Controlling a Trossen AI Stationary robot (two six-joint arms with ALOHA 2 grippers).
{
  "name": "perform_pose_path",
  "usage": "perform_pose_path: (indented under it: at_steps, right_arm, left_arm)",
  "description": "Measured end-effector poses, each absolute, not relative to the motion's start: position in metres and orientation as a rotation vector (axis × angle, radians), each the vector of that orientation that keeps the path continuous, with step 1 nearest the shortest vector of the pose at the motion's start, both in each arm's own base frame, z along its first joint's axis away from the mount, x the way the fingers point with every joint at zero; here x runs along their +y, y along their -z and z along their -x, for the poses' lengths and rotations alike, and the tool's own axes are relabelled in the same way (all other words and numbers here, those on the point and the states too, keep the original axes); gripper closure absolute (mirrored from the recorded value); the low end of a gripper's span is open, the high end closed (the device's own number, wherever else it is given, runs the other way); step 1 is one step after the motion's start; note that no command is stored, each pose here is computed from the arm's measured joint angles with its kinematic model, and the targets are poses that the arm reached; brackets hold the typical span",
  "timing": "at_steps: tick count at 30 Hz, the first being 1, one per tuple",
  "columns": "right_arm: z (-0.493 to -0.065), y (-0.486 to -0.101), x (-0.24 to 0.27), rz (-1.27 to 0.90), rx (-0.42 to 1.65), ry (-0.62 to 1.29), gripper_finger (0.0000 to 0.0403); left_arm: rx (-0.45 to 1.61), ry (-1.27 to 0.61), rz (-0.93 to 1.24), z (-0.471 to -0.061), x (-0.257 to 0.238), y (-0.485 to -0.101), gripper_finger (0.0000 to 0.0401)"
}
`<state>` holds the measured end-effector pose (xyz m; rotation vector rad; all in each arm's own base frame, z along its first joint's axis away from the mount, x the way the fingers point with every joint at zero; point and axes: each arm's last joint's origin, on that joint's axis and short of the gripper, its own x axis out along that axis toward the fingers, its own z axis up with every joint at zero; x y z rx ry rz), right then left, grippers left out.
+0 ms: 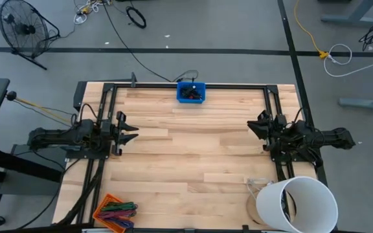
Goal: Pick & Place USB Port
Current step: Return to Home Position
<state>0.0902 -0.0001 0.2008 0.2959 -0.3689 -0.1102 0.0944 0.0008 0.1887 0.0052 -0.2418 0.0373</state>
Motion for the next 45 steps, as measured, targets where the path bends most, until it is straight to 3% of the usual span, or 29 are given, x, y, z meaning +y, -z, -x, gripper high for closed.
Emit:
perform_pose_path:
  at_steps: [18, 27, 33, 45]
  right_arm:
    - [-0.090, -0.201, 0.000, -0.294, -0.366, 0.111, 0.0349]
    - [-0.095, -0.181, 0.000, 0.056, -0.131, 0.162, 0.0349]
    - [-0.097, -0.172, 0.000, 0.168, -0.036, 0.160, 0.0349]
    - [-0.097, -0.172, 0.000, 0.052, -0.044, 0.157, 0.0349]
  left_arm:
    - [-0.241, -0.050, -0.007, -0.094, 0.002, -0.189, 0.0289]
    - [-0.241, -0.051, -0.007, -0.094, 0.002, -0.188, 0.0289]
    - [-0.241, -0.051, -0.007, -0.094, 0.002, -0.188, 0.0289]
    - [-0.241, -0.131, -0.017, -0.094, 0.010, -0.188, 0.0289]
